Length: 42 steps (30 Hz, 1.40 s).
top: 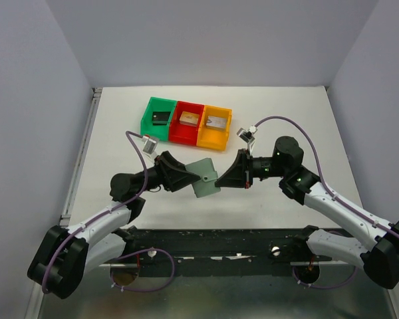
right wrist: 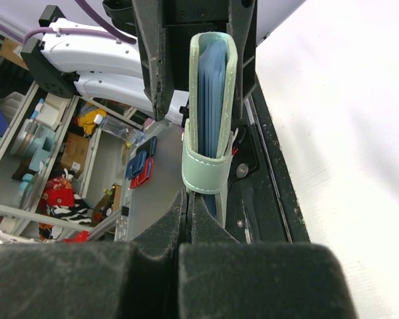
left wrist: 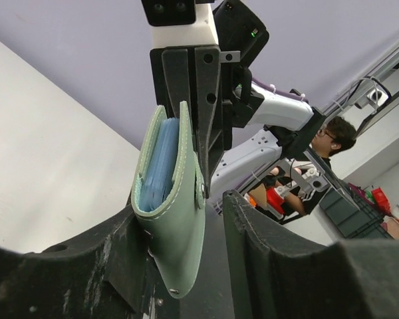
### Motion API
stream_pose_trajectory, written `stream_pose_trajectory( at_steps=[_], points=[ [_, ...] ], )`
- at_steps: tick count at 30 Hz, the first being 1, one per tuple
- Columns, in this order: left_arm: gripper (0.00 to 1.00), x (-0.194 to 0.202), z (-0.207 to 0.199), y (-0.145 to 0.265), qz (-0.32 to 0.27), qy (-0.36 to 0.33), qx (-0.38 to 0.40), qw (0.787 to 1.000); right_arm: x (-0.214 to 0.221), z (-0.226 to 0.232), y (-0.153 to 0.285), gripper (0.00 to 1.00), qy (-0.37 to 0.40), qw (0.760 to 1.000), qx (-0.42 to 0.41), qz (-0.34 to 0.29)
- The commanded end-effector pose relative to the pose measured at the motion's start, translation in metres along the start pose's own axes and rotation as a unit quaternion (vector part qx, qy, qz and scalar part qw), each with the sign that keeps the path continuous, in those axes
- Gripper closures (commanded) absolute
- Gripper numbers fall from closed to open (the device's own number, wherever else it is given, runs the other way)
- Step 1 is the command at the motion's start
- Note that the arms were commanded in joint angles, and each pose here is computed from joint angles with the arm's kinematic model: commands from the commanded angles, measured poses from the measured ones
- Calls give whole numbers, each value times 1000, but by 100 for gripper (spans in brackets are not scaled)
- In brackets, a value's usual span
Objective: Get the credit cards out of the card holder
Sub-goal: Pick up the card holder from the center of the board, then open the card holder.
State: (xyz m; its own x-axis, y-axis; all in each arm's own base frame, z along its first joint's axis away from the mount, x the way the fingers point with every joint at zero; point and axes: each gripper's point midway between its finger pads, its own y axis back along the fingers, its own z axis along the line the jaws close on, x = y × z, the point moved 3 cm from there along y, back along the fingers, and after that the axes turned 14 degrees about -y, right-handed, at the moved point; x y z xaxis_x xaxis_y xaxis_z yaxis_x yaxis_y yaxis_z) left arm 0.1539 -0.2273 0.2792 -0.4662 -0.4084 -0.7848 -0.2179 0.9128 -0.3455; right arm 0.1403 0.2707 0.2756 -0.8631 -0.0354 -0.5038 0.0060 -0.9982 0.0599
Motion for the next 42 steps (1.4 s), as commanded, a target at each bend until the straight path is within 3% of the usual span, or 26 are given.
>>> stream_pose_trajectory(
  at_steps=[1, 9, 24, 28, 31, 34, 37, 42],
  points=[
    [46, -15, -11, -2, -22, -39, 13, 999, 4, 1, 0, 100, 17, 1000, -10, 6],
    [48, -17, -8, 0, -23, -43, 0, 999, 4, 0, 0, 100, 18, 1000, -8, 7],
    [73, -15, -3, 0, -20, -37, -8, 999, 6, -10, 0, 99, 10, 1000, 20, 17],
    [76, -16, -2, -1, -16, -37, -12, 999, 6, -15, 6, 57, 7, 998, 65, 12],
    [76, -17, -2, -2, -9, -38, -18, 999, 4, -14, 15, 39, 20, 994, 104, -2],
    [82, -20, 0, -4, 1, -38, -35, 999, 0, -9, 29, 35, 44, 987, 152, -18],
    [99, -25, 9, -8, 15, -35, -74, 997, -8, -1, 46, 34, 77, 973, 212, -44],
    [100, -29, 28, -17, 48, -13, -213, 976, -29, 11, 66, 35, 157, 922, 344, -86]
  ],
)
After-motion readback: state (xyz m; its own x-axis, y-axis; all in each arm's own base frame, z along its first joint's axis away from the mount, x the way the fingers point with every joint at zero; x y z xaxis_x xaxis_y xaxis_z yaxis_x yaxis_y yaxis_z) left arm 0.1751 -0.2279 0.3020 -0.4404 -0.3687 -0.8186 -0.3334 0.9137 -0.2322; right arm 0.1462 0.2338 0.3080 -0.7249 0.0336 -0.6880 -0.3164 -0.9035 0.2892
